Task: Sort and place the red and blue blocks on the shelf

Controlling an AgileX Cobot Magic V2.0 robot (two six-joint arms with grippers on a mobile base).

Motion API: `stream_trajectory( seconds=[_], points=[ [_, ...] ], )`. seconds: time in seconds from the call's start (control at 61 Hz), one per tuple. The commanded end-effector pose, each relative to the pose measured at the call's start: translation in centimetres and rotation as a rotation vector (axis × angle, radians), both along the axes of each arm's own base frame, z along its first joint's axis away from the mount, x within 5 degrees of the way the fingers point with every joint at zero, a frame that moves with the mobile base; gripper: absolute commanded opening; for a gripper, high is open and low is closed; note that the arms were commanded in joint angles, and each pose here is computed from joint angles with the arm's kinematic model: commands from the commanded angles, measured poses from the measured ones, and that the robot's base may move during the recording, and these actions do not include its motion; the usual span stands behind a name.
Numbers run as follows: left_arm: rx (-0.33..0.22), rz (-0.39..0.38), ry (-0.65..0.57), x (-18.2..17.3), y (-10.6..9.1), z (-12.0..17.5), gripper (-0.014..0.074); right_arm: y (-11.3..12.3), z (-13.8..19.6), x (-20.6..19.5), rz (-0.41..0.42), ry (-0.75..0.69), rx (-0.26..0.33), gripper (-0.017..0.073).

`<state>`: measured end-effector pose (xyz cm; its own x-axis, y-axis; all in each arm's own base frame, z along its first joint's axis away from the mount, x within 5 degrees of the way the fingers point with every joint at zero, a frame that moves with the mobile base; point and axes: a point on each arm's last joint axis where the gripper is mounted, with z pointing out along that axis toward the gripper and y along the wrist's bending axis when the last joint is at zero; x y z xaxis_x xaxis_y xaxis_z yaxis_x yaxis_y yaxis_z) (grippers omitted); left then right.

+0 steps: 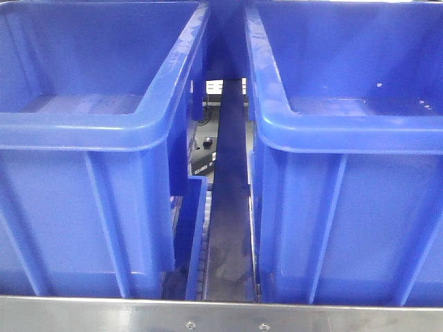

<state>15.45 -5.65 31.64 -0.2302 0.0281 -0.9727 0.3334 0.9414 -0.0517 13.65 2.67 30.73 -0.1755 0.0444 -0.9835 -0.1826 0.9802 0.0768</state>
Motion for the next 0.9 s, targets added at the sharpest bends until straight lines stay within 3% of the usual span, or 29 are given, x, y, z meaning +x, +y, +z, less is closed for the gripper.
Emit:
stream_trajectory(
  seconds=[0.0,0.148,0.311,0.41,0.607,0.885],
  points=[
    [-0.057,0.048,-0.129,-0.4,0.9,2.0,0.0126,-0.4,2.0,-0.8,-0.022,-0.152,0.027,0.0050],
    [-0.064,0.144,-0.179,-1.8,2.7,1.9,0.0126,-0.7,0.9,-2.3,-0.024,-0.184,0.032,0.0052],
    [-0.077,0.200,-0.252,-3.6,3.8,1.3,0.0126,-1.2,-0.2,-4.2,-0.039,-0.247,0.042,0.0053],
    [-0.134,0.223,-0.320,-4.8,4.2,0.8,0.0126,-1.6,-0.7,-4.8,-0.080,-0.269,0.041,0.0053],
    [-0.155,0.230,-0.346,-5.9,4.5,-0.2,0.0125,-2.4,-0.6,-5.1,-0.168,-0.294,0.032,0.0052],
    [-0.154,0.231,-0.340,-5.8,4.5,-0.3,0.0125,-2.5,-0.6,-5.1,-0.172,-0.288,0.030,0.0052]
  ],
)
